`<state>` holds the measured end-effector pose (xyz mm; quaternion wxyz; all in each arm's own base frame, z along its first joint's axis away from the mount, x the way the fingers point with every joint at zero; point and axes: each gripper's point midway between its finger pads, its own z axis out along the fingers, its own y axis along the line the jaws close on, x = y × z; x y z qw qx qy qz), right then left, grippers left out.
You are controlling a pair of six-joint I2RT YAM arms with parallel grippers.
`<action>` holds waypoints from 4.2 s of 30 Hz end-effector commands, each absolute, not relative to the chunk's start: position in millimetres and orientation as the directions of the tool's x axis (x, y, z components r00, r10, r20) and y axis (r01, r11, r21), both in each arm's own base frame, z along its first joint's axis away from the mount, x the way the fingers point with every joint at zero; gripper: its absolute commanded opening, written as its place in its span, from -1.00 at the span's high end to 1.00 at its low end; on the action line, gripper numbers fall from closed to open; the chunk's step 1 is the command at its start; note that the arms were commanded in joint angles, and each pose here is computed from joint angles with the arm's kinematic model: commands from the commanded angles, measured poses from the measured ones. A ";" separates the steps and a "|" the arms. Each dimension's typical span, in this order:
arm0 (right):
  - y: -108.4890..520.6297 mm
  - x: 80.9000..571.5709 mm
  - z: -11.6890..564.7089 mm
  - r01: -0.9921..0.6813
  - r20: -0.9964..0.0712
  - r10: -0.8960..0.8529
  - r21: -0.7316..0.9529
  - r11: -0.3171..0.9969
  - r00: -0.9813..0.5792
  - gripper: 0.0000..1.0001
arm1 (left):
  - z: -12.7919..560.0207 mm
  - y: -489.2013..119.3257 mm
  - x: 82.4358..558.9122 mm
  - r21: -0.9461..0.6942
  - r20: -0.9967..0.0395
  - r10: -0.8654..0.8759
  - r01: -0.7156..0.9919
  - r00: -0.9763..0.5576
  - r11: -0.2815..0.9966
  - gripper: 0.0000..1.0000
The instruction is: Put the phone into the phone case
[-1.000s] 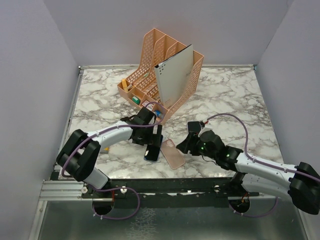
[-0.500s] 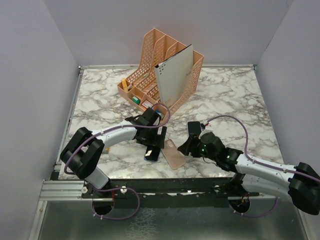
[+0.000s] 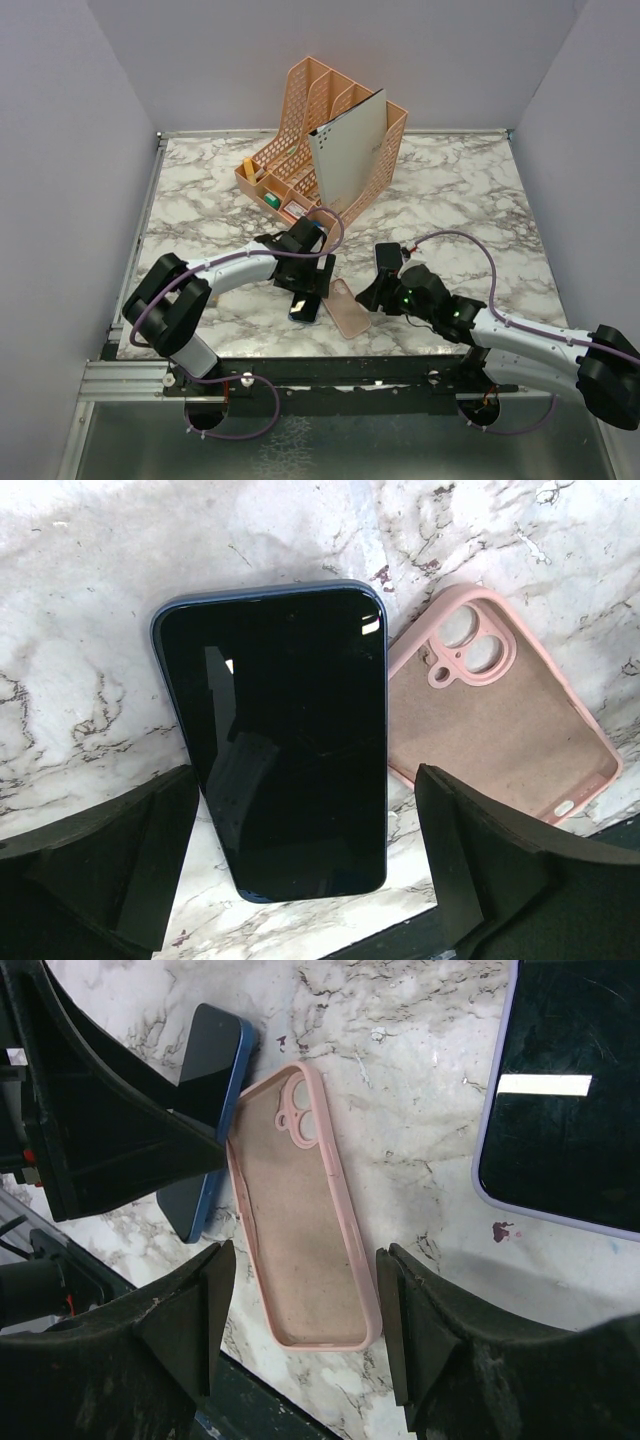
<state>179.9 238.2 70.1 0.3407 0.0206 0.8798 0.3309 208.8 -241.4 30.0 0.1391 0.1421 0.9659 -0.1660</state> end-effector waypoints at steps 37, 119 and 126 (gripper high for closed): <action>243.6 175.0 56.5 -0.209 -0.576 0.241 0.606 0.768 -0.781 -0.26 | 5.4 -216.9 198.8 -0.141 -0.264 0.239 0.282 -0.935 0.949 -0.79; 274.7 154.8 75.2 -0.139 -0.405 0.386 0.817 0.559 -0.829 0.00 | 105.5 -279.3 189.3 -0.564 -0.301 -0.043 0.141 -0.953 0.814 0.66; 286.9 139.9 108.1 -0.266 -0.433 0.382 0.869 0.417 -0.816 -0.12 | 118.1 -283.2 200.6 -0.584 -0.329 -0.091 0.127 -0.940 0.802 0.66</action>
